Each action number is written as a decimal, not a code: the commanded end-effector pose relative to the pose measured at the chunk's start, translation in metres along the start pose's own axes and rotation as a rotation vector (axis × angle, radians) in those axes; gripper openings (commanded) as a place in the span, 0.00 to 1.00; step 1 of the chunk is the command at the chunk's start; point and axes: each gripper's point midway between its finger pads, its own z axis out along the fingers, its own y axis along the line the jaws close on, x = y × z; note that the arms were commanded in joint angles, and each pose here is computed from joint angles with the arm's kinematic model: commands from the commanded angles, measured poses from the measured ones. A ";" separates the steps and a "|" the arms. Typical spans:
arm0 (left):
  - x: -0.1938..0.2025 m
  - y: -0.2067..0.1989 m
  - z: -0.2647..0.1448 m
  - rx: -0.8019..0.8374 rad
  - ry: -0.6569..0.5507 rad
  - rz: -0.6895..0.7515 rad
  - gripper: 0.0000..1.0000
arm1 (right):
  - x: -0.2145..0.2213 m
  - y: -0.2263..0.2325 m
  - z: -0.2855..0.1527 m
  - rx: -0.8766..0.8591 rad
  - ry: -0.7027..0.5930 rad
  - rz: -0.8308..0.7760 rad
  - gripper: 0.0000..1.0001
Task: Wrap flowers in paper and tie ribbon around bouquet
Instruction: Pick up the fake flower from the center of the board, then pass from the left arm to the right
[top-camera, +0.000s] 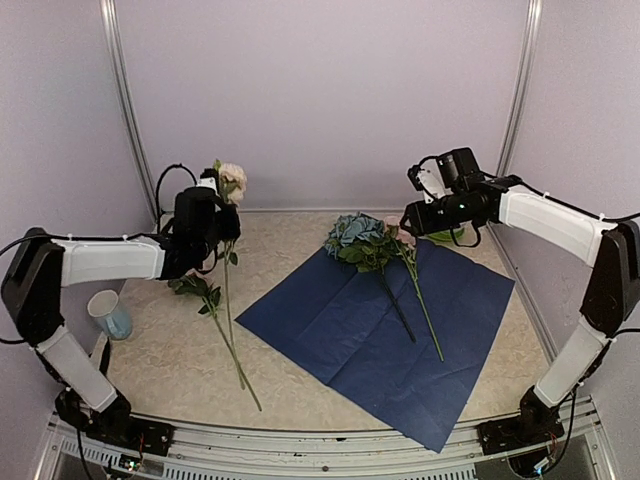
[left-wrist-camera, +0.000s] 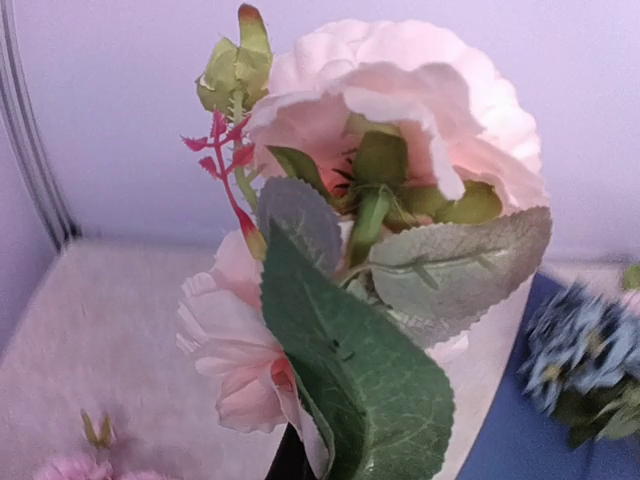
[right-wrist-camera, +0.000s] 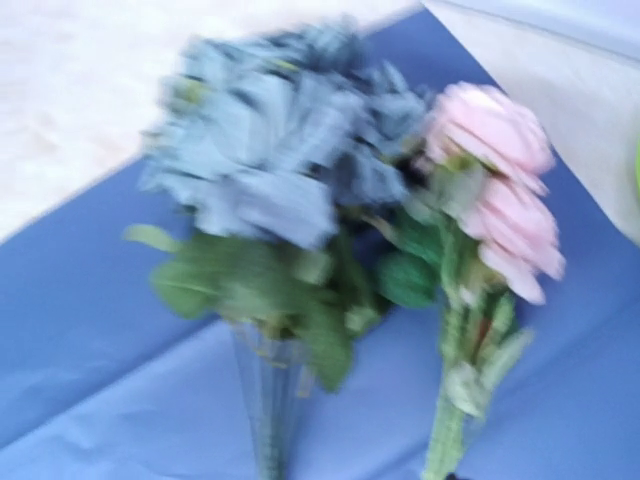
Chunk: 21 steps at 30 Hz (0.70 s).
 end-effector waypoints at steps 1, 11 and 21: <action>-0.140 -0.019 -0.090 -0.026 -0.446 0.068 0.00 | -0.025 0.047 -0.031 -0.131 -0.145 -0.114 0.51; -0.197 -0.088 -0.237 0.479 -0.682 -0.212 0.00 | -0.027 0.256 -0.137 -0.882 -0.498 -0.401 0.91; -0.181 -0.141 -0.286 0.790 -0.715 -0.384 0.00 | -0.018 0.331 -0.122 -0.987 -0.509 -0.424 0.96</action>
